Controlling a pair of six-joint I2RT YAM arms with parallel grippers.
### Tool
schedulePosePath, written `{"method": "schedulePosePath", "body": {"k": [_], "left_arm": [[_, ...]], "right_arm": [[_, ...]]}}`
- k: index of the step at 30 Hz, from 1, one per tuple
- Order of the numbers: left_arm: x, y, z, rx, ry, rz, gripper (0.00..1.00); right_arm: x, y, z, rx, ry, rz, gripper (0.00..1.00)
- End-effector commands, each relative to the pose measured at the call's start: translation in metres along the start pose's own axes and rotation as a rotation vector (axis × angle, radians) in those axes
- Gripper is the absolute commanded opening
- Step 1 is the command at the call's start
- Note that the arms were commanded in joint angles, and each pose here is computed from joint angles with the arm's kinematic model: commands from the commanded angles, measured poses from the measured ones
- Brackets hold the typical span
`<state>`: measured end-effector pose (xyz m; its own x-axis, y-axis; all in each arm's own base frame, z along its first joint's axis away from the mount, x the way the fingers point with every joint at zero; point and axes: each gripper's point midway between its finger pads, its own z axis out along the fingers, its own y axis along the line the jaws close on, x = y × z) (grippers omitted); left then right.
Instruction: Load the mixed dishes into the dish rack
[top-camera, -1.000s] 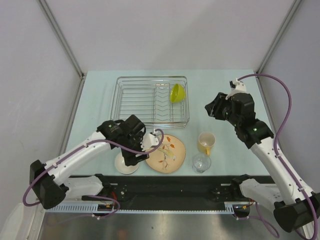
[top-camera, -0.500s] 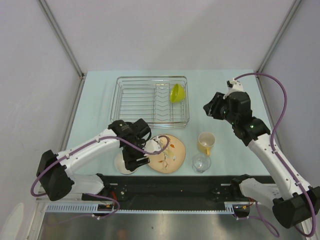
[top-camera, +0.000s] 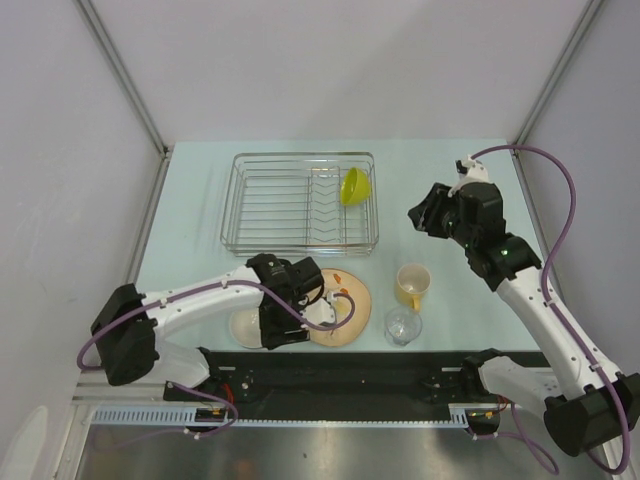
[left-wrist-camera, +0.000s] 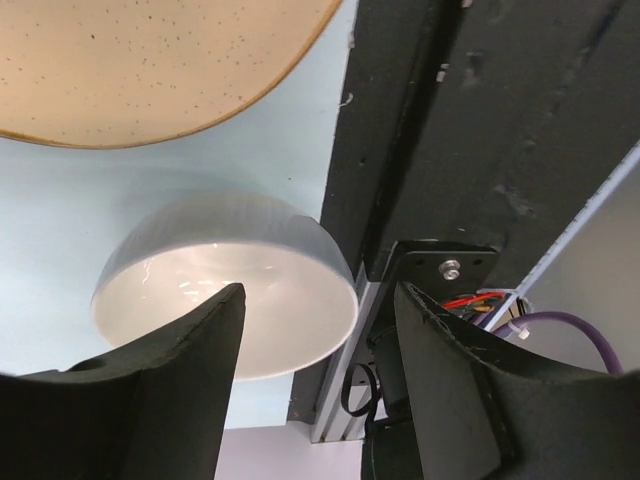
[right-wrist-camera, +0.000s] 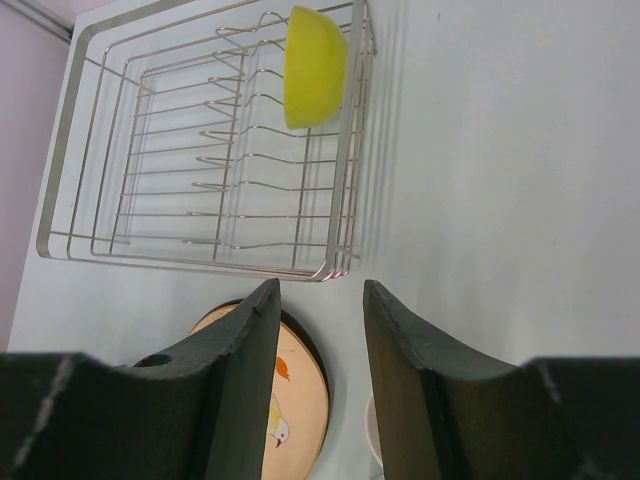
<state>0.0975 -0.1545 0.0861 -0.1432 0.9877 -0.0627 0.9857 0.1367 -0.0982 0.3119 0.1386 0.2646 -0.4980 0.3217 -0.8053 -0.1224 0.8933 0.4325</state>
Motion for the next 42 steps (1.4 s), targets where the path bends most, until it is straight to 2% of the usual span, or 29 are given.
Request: {"method": "schedulePosePath", "body": {"k": [1,11,16,23,25,28,29,31,33,42], "left_arm": [[0.000,0.011,0.010,-0.060,0.018,-0.045,0.65],[-0.011,0.025,0.027,-0.113,0.020,-0.094,0.63],[-0.009,0.030,0.037,-0.126,0.062,-0.109,0.59],[-0.008,0.033,0.043,-0.136,0.061,-0.107,0.54],[-0.008,0.033,0.041,-0.142,0.052,-0.106,0.50],[-0.008,0.036,0.038,-0.156,0.046,-0.112,0.35],[-0.007,0.036,0.037,-0.157,0.044,-0.114,0.25],[-0.006,0.039,0.034,-0.166,0.039,-0.127,0.17],[-0.006,0.042,0.032,-0.179,0.028,-0.139,0.03],[-0.010,0.054,0.000,-0.243,-0.024,-0.183,0.00]], "right_arm": [[-0.013,-0.002,0.000,-0.007,-0.045,-0.003,0.44],[-0.011,-0.008,0.008,-0.020,-0.015,-0.004,0.44],[-0.015,-0.009,0.007,-0.021,-0.021,0.003,0.44],[-0.017,-0.011,0.006,-0.011,-0.021,-0.002,0.44],[-0.017,-0.011,0.006,-0.013,-0.021,-0.002,0.44],[-0.017,-0.011,0.007,-0.011,-0.020,-0.002,0.44],[-0.017,-0.011,0.007,-0.011,-0.020,-0.002,0.44],[-0.016,-0.011,0.006,-0.012,-0.019,-0.005,0.44],[-0.017,-0.011,0.006,-0.011,-0.021,-0.006,0.44],[-0.019,-0.009,0.003,-0.024,-0.030,-0.004,0.44]]}}
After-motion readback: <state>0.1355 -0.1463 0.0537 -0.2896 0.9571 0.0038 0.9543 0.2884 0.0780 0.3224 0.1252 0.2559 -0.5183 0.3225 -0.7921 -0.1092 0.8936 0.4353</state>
